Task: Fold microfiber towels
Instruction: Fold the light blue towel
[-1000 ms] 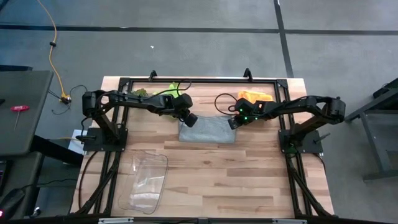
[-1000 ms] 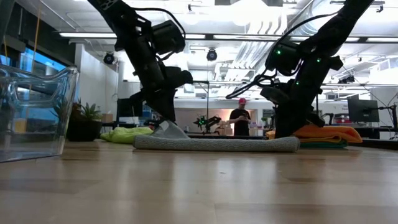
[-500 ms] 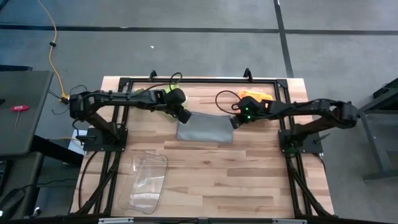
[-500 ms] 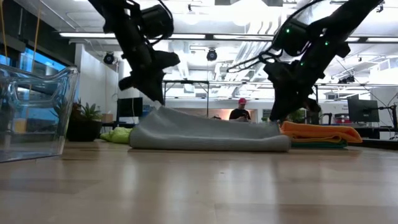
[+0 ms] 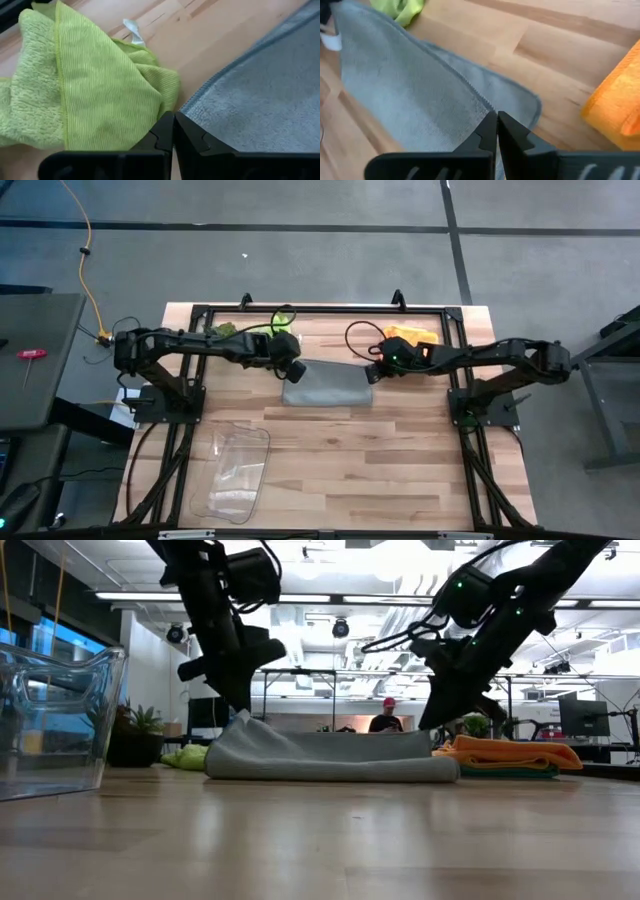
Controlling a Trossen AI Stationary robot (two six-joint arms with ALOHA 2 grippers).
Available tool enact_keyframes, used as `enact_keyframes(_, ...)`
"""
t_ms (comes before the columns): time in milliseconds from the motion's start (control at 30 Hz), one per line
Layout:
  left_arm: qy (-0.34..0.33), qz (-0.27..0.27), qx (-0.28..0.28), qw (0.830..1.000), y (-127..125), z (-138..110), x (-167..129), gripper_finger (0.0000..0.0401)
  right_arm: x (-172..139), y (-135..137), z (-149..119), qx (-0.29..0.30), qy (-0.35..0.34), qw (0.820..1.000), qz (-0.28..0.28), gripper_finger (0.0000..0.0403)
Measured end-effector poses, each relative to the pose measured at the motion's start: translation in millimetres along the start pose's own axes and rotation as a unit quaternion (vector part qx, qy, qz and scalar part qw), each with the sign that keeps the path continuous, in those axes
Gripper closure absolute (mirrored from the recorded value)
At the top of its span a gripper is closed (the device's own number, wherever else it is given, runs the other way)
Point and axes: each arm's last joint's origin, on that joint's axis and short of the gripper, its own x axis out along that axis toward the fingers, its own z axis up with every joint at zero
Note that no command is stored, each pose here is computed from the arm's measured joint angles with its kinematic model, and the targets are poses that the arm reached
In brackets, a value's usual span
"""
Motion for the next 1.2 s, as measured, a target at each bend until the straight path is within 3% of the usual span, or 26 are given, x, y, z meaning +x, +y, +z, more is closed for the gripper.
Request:
enact_keyframes(567,-0.019,0.010,-0.004,1.000,0,2,0,0.0400,7,-9,0,0.035,0.004,0.999,-0.036,0.0399)
enact_keyframes(667,-0.021,0.014,0.000,1.000,0,2,0,0.0393,7,-9,0,0.032,0.005,0.999,-0.036,0.0373)
enact_keyframes(967,-0.037,0.039,-0.006,0.999,3,4,1,0.0339,7,-11,1,0.030,-0.016,0.997,-0.064,0.0245)
enact_keyframes(1200,-0.030,0.044,0.021,0.998,15,12,2,0.0277,7,-10,0,0.029,-0.008,0.998,-0.056,0.0218)
